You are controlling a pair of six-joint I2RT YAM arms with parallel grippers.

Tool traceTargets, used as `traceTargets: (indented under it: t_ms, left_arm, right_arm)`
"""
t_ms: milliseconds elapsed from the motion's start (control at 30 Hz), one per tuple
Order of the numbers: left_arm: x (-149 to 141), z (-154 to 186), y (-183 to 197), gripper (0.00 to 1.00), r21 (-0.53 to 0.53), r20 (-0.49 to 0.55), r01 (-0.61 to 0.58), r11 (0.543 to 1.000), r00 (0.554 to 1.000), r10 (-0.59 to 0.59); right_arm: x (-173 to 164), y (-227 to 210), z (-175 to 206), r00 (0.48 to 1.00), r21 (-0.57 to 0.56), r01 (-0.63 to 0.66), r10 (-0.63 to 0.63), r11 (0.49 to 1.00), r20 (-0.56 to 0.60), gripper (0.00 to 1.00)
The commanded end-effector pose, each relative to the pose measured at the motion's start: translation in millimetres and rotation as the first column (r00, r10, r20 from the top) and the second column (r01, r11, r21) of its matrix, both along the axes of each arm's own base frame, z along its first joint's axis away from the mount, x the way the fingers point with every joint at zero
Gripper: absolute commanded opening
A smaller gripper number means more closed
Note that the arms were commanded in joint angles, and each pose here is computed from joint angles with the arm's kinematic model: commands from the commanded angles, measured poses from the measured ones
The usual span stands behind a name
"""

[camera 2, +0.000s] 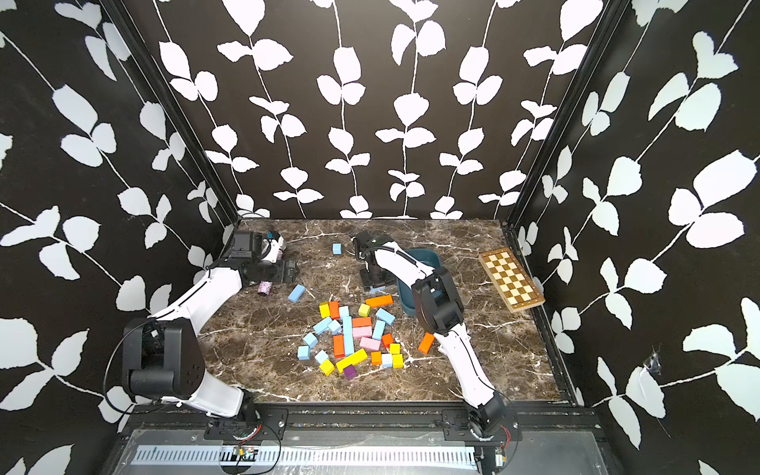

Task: Pick out the blue building blocks
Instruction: Pick up the building block from the center of the board, then place the building block in the storage box.

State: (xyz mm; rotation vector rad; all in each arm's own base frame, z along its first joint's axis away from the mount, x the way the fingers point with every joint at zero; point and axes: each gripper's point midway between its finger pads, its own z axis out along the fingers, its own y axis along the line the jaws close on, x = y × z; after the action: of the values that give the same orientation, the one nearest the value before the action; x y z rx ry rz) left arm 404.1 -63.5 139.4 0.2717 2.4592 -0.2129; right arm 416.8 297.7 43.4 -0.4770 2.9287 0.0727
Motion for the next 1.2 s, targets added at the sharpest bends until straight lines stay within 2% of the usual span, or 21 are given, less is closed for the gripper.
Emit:
traceTargets:
  t_ms: [0,67,167,267,467,667,933,1167]
  left_arm:
    - [4.9,20.7,-22.9,0.98,0.009,0.063,0.089,0.996,0.994,-0.09]
    - [8.8,24.9,-41.2,0.98,0.004,0.076,0.139,0.99,0.987,-0.139]
    - [15.3,26.1,-64.5,0.98,-0.006,0.081,0.19,0.982,0.979,-0.189]
    - [22.2,25.0,-79.2,0.98,-0.024,0.079,0.209,0.978,0.975,-0.207]
    - [32.3,23.5,-86.9,0.98,-0.024,0.074,0.223,0.974,0.972,-0.221]
    - [37.0,18.4,-88.4,0.98,-0.016,0.062,0.228,0.974,0.972,-0.227]
    - [41.6,13.0,-90.3,0.98,-0.012,0.045,0.229,0.973,0.973,-0.228]
    - [43.5,10.5,-91.6,0.98,-0.014,0.039,0.228,0.973,0.973,-0.228]
  right_arm:
    - [17.6,1.4,73.3,0.989,0.027,-0.003,-0.001,1.0,0.147,0.47]
    - [22.7,-9.9,105.5,0.976,0.02,0.009,-0.013,1.0,0.217,0.47]
    - [22.3,-35.7,123.9,0.971,0.037,0.05,-0.057,0.998,0.231,0.47]
    - [19.8,-69.3,118.4,0.972,0.039,0.099,-0.105,0.994,0.211,0.47]
    - [23.7,-120.9,80.8,0.974,0.063,0.175,-0.182,0.983,0.136,0.47]
    - [43.5,-127.7,47.8,0.977,0.111,0.175,-0.187,0.978,0.099,0.48]
    - [69.2,-115.0,31.5,0.978,0.173,0.157,-0.177,0.972,0.106,0.49]
    - [79.9,-113.0,17.8,0.982,0.156,0.142,-0.158,0.978,0.1,0.51]
